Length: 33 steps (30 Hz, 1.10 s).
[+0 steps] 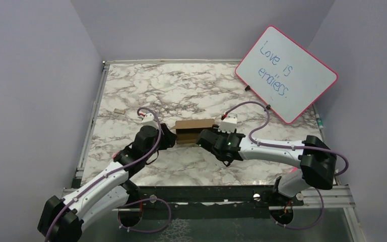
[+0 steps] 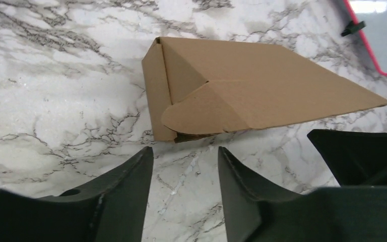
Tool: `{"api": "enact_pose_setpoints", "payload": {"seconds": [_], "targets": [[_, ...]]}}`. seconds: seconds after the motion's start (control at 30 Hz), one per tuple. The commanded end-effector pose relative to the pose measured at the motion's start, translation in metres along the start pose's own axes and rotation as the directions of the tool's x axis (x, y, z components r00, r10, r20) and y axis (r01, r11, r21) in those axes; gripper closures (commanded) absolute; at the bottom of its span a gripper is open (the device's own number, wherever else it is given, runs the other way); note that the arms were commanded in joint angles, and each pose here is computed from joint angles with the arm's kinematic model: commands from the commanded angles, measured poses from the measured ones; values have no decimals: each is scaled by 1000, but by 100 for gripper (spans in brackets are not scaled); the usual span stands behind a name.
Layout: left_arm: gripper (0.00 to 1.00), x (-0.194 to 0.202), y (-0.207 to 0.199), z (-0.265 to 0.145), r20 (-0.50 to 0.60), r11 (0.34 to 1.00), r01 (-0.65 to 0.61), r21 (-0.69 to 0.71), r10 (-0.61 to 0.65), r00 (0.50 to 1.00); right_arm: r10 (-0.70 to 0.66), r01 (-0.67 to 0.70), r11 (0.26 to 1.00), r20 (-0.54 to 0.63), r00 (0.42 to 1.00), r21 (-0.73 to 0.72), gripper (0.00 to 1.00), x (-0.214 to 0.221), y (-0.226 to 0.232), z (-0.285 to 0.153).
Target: Fold the paper box
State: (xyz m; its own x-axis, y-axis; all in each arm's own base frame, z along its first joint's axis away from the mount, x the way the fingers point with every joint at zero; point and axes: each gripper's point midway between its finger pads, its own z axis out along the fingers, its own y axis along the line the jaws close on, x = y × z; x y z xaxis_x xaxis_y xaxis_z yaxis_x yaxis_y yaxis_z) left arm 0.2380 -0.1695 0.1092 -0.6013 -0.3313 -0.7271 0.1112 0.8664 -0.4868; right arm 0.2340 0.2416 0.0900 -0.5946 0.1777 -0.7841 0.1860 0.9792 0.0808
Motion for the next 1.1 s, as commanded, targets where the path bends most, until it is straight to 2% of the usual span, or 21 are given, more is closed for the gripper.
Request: {"api": "enact_pose_setpoints", "payload": {"seconds": [0.0,0.23,0.37,0.47,0.67,0.8,1.07], "targets": [[43,-13,-15,-24,23,997,-21,79,19,1000,2,-1,998,6,1000,-65,40,-10,-7,-19],[26,-25,-20,-64,58,989,-67,129,60,996,-75,70,965,-10,997,-251,24,-18,-16,-48],[24,-50,-22,-76,132,991,-88,99,75,988,-81,95,939,55,995,-332,13,-41,-15,-66],[24,-69,-24,-73,154,991,-128,44,119,981,-76,115,930,124,989,-349,9,-69,-10,-76],[24,-96,-33,-42,147,978,-205,-45,210,967,-128,178,935,179,976,-306,7,-112,-1,-60],[24,-109,-37,-22,135,965,-249,-79,258,957,-113,173,925,190,975,-337,9,-130,8,-40],[27,-105,-24,21,88,966,-242,-90,250,964,-120,170,917,159,980,-360,9,-127,14,10]]}}
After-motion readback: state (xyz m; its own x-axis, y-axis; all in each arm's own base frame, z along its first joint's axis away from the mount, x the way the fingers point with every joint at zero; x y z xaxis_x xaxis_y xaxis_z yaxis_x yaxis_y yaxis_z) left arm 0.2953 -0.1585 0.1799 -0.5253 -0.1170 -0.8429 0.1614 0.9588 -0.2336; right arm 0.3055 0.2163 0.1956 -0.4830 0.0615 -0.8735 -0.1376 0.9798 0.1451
